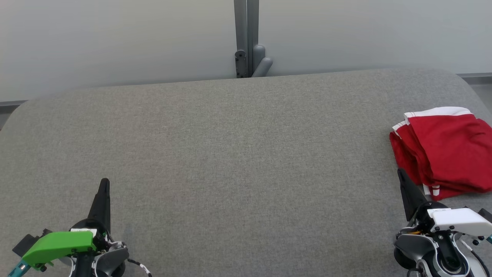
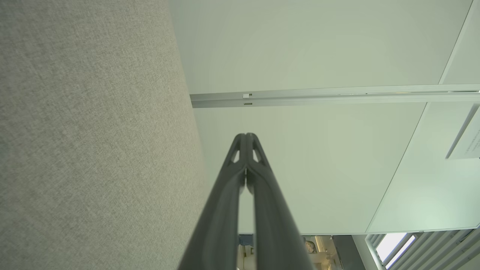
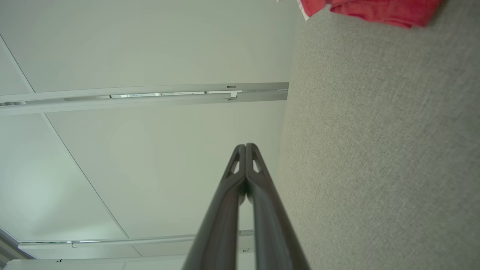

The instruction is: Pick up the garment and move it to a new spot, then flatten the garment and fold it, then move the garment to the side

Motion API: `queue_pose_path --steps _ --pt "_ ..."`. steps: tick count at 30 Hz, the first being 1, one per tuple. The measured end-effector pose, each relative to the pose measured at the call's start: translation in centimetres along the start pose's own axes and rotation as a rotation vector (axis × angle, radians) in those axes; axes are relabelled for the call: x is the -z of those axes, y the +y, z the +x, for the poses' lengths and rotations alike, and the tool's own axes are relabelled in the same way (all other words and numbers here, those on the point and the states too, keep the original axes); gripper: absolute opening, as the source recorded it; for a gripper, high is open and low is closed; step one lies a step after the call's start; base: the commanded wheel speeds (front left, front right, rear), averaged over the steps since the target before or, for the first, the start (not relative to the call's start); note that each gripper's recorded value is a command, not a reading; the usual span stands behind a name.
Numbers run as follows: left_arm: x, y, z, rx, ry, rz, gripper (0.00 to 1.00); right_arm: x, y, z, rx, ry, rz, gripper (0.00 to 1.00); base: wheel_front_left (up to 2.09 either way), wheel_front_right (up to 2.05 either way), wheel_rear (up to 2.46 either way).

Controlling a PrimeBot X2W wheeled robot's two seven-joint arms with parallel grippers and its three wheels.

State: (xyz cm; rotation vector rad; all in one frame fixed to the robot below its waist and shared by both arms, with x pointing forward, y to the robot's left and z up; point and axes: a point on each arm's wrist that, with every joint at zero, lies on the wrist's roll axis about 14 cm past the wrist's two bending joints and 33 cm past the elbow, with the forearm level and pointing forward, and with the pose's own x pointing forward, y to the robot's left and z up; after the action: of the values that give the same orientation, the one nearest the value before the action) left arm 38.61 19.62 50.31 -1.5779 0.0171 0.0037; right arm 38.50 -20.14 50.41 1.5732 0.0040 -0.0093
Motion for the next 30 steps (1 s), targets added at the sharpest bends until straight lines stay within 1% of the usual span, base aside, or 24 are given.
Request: queue_pose_path --steps 30 --pt "0.00 0.00 0.00 0.000 0.000 0.000 0.00 0.00 0.00 0.00 0.000 0.000 0.000 0.00 0.00 0.00 0.00"
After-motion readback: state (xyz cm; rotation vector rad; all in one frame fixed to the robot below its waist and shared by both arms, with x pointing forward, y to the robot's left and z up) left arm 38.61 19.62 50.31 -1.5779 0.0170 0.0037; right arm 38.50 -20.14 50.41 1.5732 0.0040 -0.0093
